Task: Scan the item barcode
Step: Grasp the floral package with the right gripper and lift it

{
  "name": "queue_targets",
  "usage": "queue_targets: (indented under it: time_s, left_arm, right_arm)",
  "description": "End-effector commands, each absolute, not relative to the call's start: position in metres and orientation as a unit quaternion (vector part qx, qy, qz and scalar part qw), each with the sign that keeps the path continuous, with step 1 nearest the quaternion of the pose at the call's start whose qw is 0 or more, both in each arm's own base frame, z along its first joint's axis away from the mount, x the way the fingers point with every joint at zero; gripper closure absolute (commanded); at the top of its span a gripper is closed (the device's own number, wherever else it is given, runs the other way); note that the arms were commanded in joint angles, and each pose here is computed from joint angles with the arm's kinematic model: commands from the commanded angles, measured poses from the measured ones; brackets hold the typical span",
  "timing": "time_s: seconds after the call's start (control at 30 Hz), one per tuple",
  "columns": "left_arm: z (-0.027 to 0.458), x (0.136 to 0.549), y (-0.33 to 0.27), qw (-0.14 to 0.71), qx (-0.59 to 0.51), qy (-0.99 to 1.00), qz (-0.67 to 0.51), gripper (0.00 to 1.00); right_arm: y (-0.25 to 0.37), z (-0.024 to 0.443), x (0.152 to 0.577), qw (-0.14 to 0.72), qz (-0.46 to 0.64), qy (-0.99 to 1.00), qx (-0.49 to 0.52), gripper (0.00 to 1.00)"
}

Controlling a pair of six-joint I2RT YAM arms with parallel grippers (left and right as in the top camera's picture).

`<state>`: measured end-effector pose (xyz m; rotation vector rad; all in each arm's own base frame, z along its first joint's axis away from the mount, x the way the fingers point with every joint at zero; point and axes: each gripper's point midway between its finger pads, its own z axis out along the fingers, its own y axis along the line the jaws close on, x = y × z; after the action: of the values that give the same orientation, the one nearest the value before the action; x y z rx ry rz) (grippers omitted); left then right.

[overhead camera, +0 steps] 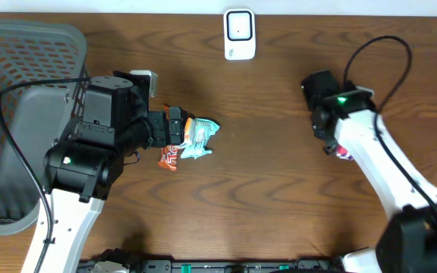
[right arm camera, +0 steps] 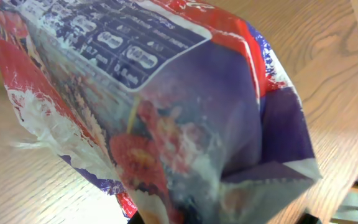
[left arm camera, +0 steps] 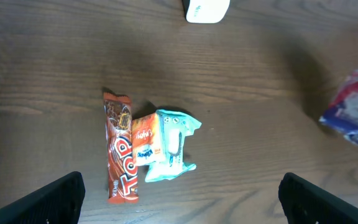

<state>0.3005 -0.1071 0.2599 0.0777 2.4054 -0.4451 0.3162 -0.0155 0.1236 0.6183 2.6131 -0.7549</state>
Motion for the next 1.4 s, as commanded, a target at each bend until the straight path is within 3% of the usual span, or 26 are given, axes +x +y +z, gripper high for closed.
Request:
queue_targets:
  time_s: [0.0, 0.17, 0.23, 0.33, 0.53, 0.77, 0.9, 1.1, 1.37]
  left_arm:
    - [0.267, 0.303, -0.105, 0.348, 0.023, 0.922, -0.169, 0.01]
    - [0.267, 0.303, -0.105, 0.348, 0.023, 0.922, -0.169, 0.01]
    - [0.267, 0.303, -0.105, 0.348, 0.023, 0.922, -0.169, 0.01]
    - [0.267, 0.303, -0.105, 0.348, 0.023, 0.922, -0.169, 0.01]
    - [0.267, 0.303, -0.105, 0.348, 0.023, 0.922, -0.169, 0.01]
    - [0.267, 0.303, -0.105, 0.348, 0.023, 0.922, -0.169, 0.01]
    - [0.267, 0.303, -0.105, 0.348, 0.023, 0.922, -0.169, 0.01]
    - [0.267, 0.303, -0.105, 0.348, 0.023, 0.922, -0.169, 0.01]
    - [0.267, 0.303, -0.105, 0.348, 0.023, 0.922, -0.169, 0.01]
  right_arm:
    - [-0.006, 0.107, 0.317, 0.171, -0.304, 0.916, 0.197, 0.98]
    - [0.05, 0.071, 0.313, 0.134, -0.263, 0.948, 0.122, 0.85]
    - [0.078, 0.065, 0.312, 0.13, -0.223, 0.962, 0.087, 0.74]
    - [0.118, 0.071, 0.315, 0.136, -0.175, 0.974, 0.039, 0.49]
    - [0.175, 0.119, 0.335, 0.166, -0.095, 0.981, -0.025, 0.15]
    - [0.161, 0.175, 0.366, 0.19, -0.067, 0.979, -0.041, 0.09]
    - [0.133, 0.172, 0.375, 0.164, -0.047, 0.985, -0.033, 0.09]
    - [0.122, 0.157, 0.359, 0.07, 0.068, 0.994, -0.05, 0.11]
    - [0.099, 0.154, 0.342, 0.025, 0.062, 0.997, -0.028, 0.09]
